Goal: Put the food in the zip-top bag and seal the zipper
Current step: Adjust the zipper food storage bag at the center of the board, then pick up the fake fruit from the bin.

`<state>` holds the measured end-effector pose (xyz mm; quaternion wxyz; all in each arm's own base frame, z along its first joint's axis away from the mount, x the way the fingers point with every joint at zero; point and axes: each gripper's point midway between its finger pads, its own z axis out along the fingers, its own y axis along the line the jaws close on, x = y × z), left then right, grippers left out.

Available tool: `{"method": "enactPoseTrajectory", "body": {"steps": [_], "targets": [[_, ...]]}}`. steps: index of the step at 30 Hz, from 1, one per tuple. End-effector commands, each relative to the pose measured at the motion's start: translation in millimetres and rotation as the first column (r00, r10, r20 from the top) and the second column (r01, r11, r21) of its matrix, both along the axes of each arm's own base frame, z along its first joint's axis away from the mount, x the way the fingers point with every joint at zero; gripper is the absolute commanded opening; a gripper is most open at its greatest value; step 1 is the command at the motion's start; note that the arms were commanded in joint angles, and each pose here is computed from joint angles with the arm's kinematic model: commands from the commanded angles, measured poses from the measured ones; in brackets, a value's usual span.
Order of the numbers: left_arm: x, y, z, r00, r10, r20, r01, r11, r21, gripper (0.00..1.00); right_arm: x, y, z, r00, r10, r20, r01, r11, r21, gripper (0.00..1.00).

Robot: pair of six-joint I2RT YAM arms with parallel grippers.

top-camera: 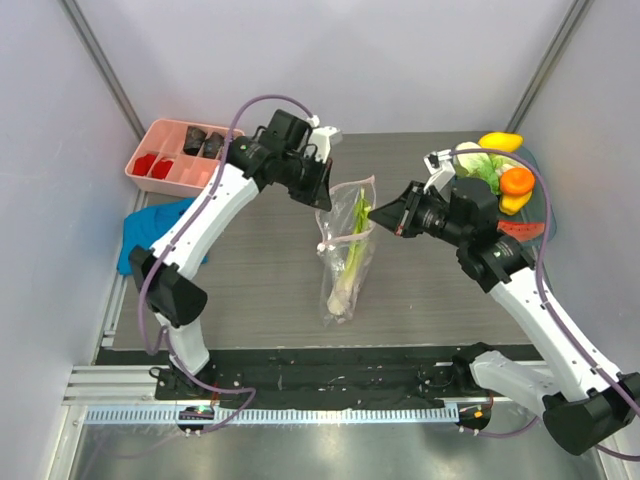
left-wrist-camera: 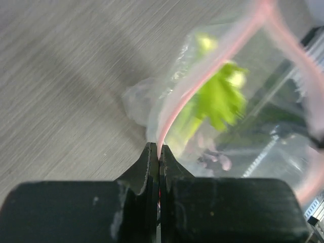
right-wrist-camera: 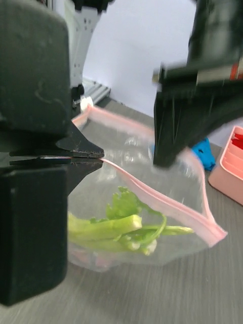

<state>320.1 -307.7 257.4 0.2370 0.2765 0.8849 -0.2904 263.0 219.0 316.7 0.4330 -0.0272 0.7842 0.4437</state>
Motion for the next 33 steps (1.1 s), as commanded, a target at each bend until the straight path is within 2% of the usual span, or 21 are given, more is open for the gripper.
{"method": "enactPoseTrajectory", "body": {"steps": [1, 6, 7, 8, 10, 12, 13, 15, 16, 19, 21, 23, 24, 25, 28, 33], "targets": [[-17, -5, 76, 0.987, -0.046, 0.152, 0.069, 0.987, -0.147, 0.0, 3, -21, -1, 0.99, -0.028, 0.135, 0.049, 0.987, -0.154, 0.01], [-26, -2, 84, 0.986, -0.063, 0.153, 0.088, 0.983, -0.16, 0.0, 4, -42, -3, 0.981, -0.072, 0.179, 0.119, 0.956, -0.269, 0.02], [-27, -2, 89, 0.985, -0.061, 0.16, 0.088, 0.982, -0.165, 0.0, 5, -46, -4, 0.98, -0.088, 0.18, 0.137, 0.95, -0.281, 0.05], [-28, -2, 91, 0.985, -0.06, 0.16, 0.087, 0.982, -0.168, 0.0, 6, -50, -3, 0.976, -0.1, 0.191, 0.155, 0.942, -0.298, 0.17], [-29, -2, 92, 0.987, -0.058, 0.15, 0.084, 0.982, -0.168, 0.0, 6, -52, -4, 0.977, -0.097, 0.191, 0.155, 0.936, -0.316, 0.34], [-30, -3, 90, 0.989, -0.062, 0.134, 0.085, 0.982, -0.171, 0.0, 8, -56, 1, 0.971, -0.11, 0.212, 0.178, 0.927, -0.33, 0.43], [-29, -3, 88, 0.99, -0.06, 0.129, 0.081, 0.982, -0.169, 0.0, 10, -58, 2, 0.969, -0.118, 0.218, 0.188, 0.924, -0.334, 0.53], [-24, -2, 85, 0.99, -0.036, 0.135, 0.057, 0.986, -0.155, 0.0, 13, -64, 7, 0.962, -0.118, 0.247, 0.206, 0.908, -0.366, 0.61], [-22, -1, 84, 0.991, -0.029, 0.134, 0.049, 0.988, -0.149, 0.0, 14, -68, 10, 0.957, -0.121, 0.263, 0.218, 0.9, -0.378, 0.69], [-12, 2, 78, 0.99, 0.016, 0.142, 0.001, 0.993, -0.117, 0.0, 24, -84, 18, 0.944, -0.12, 0.308, 0.252, 0.865, -0.434, 0.81], [-4, 6, 76, 0.988, 0.044, 0.146, -0.029, 0.994, -0.103, 0.0, 42, -104, 14, 0.946, -0.151, 0.286, 0.276, 0.837, -0.472, 0.86], [1, 6, 73, 0.99, 0.056, 0.132, -0.042, 0.994, -0.105, 0.0, 53, -114, 22, 0.955, -0.136, 0.263, 0.246, 0.859, -0.448, 0.87], [3, 7, 72, 0.99, 0.062, 0.126, -0.049, 0.993, -0.107, 0.0, 71, -135, 9, 0.962, -0.175, 0.209, 0.254, 0.852, -0.458, 0.88], [6, 8, 71, 0.99, 0.071, 0.124, -0.057, 0.992, -0.108, 0.0, 75, -137, 12, 0.97, -0.147, 0.195, 0.219, 0.875, -0.431, 0.88], [10, 10, 71, 0.988, 0.077, 0.132, -0.063, 0.992, -0.105, 0.0, 106, -172, 19, 0.967, -0.178, 0.182, 0.242, 0.863, -0.443, 0.92], [14, 8, 73, 0.987, 0.078, 0.14, -0.063, 0.992, -0.11, 0.0, 141, -240, -5, 0.965, -0.217, 0.145, 0.26, 0.784, -0.564, 0.95]]}}
